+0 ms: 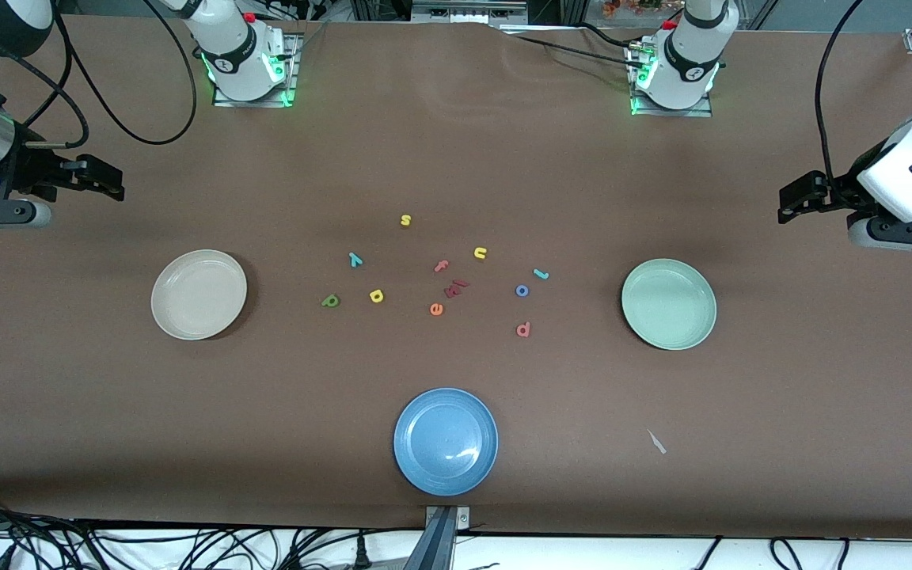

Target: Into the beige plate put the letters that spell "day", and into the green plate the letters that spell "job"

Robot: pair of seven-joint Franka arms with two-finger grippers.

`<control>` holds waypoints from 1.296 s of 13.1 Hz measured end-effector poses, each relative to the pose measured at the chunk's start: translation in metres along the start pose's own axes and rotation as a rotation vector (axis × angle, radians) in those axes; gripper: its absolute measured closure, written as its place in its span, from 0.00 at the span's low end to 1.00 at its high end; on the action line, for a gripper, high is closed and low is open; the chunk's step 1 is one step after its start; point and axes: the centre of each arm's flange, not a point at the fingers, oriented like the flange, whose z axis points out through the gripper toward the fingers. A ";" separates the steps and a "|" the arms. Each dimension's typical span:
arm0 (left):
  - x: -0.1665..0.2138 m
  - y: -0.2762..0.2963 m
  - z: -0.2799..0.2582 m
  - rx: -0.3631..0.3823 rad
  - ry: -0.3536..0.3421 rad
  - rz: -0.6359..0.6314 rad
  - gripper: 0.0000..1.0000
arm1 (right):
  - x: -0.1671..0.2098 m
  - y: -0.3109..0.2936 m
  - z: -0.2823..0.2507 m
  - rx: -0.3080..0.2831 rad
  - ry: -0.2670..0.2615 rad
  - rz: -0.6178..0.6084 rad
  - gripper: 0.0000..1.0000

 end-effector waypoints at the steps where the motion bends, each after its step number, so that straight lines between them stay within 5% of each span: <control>1: 0.000 0.000 0.000 0.000 0.000 0.000 0.00 | 0.000 0.000 0.000 0.000 0.000 0.000 0.00; 17: -0.001 0.007 0.000 0.000 -0.009 0.013 0.00 | 0.000 0.000 0.000 0.000 -0.002 0.000 0.00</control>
